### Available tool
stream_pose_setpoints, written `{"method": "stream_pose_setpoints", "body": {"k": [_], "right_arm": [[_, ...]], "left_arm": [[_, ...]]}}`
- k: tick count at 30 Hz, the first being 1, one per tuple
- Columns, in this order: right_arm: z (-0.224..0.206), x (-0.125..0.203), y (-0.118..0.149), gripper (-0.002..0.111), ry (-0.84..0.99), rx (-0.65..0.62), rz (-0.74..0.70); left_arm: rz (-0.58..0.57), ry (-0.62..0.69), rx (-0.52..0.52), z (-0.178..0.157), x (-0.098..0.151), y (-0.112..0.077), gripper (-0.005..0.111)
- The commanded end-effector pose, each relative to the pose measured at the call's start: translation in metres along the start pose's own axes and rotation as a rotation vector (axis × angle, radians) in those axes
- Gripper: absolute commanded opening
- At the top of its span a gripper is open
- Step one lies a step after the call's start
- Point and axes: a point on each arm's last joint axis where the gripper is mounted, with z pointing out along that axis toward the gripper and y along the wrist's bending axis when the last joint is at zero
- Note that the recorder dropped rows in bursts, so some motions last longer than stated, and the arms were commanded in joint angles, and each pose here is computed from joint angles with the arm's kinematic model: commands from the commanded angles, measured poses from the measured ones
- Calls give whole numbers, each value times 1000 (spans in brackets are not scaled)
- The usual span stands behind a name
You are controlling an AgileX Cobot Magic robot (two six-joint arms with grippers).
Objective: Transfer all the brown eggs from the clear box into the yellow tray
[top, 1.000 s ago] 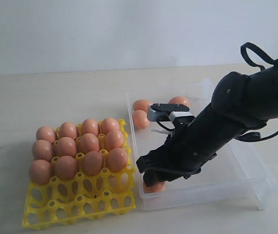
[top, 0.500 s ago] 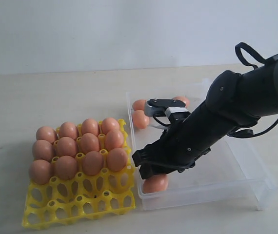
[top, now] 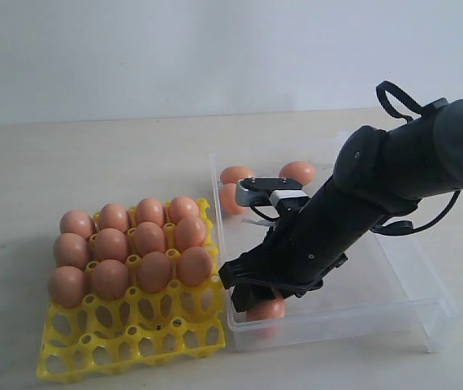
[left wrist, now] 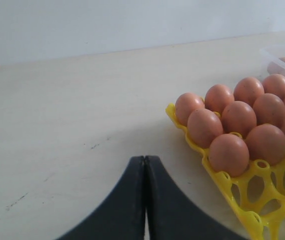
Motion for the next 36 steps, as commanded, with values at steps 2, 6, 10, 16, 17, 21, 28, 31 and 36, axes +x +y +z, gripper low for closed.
{"method": "stream_pose_setpoints", "body": {"k": [2,6,10,16,17,21,28,31,36], "right_arm": [[-1,6,2,54,71,-11,-36],[-8,5,5,54,62,-19,-26],[-13,7,9,54,76,-33,-35],[-15,6,7,54,73,-16,-34],[-15,6,7,54,73,-16,-34],[-17,1,6,54,15,7,-37],[-31,-16,4,53,-181,79,-60],[-36,-18,6,51,-210,84,-64],[-37,-13,6,50,-160,71,-76]], "left_arm": [[-2,-19,2,-1,-2,0,0],[-2,-19,2,-1,-2,0,0],[-2,-19,2,-1,-2,0,0],[-2,-19,2,-1,-2,0,0],[-2,-19,2,-1,-2,0,0],[-2,-19,2,-1,-2,0,0],[-2,-19,2,-1,-2,0,0],[-2,-19,2,-1,-2,0,0],[-2,-19,2,-1,-2,0,0]]}}
